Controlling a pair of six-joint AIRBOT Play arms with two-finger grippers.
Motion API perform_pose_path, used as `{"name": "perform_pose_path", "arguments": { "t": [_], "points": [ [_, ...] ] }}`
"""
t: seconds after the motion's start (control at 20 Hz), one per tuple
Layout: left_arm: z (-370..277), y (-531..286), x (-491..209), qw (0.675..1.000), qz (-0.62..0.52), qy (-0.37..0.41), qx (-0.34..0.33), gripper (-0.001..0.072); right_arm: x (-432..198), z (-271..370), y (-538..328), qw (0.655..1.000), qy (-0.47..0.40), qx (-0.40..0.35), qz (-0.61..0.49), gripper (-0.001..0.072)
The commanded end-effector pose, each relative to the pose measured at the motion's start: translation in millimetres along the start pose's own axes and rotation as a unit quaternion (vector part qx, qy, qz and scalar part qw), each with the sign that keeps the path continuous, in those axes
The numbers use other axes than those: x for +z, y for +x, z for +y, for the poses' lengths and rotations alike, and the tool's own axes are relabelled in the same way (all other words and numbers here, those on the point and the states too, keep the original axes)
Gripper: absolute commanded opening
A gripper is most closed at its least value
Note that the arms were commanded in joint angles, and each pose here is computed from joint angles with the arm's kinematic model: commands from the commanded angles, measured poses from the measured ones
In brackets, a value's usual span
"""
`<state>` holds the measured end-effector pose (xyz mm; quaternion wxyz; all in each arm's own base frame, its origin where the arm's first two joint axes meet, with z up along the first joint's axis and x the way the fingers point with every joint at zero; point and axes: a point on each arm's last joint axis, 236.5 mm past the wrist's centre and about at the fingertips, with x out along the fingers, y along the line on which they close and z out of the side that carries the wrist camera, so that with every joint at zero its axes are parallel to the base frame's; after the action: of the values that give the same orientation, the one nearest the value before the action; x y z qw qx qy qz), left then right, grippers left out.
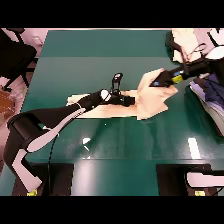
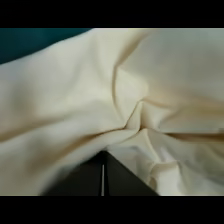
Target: Fold the shirts.
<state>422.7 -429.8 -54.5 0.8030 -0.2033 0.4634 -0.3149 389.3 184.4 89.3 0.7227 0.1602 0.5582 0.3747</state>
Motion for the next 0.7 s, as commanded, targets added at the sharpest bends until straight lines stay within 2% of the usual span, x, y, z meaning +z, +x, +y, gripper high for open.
{"name": "perform_pose_path", "arguments": {
  "t": [0.0, 0.1, 0.2, 0.25, 0.3, 0.45, 0.6, 0.65],
  "points": [
    [25.8, -24.0, 27.8, 1.0, 0.021, 0.009, 0.014, 0.002, 18.9, 47.5, 41.8, 0.999, -0.008, 0.007, -0.031, 0.0027],
    [86.5, -89.3, 71.3, 0.994, 0.028, 0.002, 0.106, 0.0019, 30.6, 72.1, 62.3, 0.998, -0.017, 0.011, -0.056, 0.0027],
    [169.7, -202.5, 106.0, 0.961, 0.017, -0.016, 0.274, 0.0021, 43.4, 101.0, 82.8, 0.997, -0.033, 0.024, -0.064, 0.0027],
    [195.2, -264.0, 121.7, 0.941, -0.004, -0.011, 0.339, 0.0021, 51.1, 117.7, 95.7, 0.996, -0.043, 0.033, -0.065, 0.0027],
    [204.6, -313.2, 134.4, 0.927, -0.027, -0.004, 0.374, 0.0021, 59.0, 136.2, 111.1, 0.995, -0.054, 0.044, -0.067, 0.0027],
    [187.3, -411.6, 160.5, 0.911, -0.108, 0.02, 0.398, 0.0021, 65.0, 182.0, 170.5, 0.994, -0.069, 0.074, -0.049, 0.0027],
    [161.7, -448.3, 162.2, 0.907, -0.145, 0.025, 0.396, 0.0021, 44.5, 208.8, 247.1, 0.994, -0.057, 0.092, -0.016, 0.0029],
    [156.2, -450.6, 161.1, 0.909, -0.148, 0.024, 0.39, 0.0021, 32.1, 215.6, 272.8, 0.994, -0.052, 0.098, -0.001, 0.0059]
  ]
}}
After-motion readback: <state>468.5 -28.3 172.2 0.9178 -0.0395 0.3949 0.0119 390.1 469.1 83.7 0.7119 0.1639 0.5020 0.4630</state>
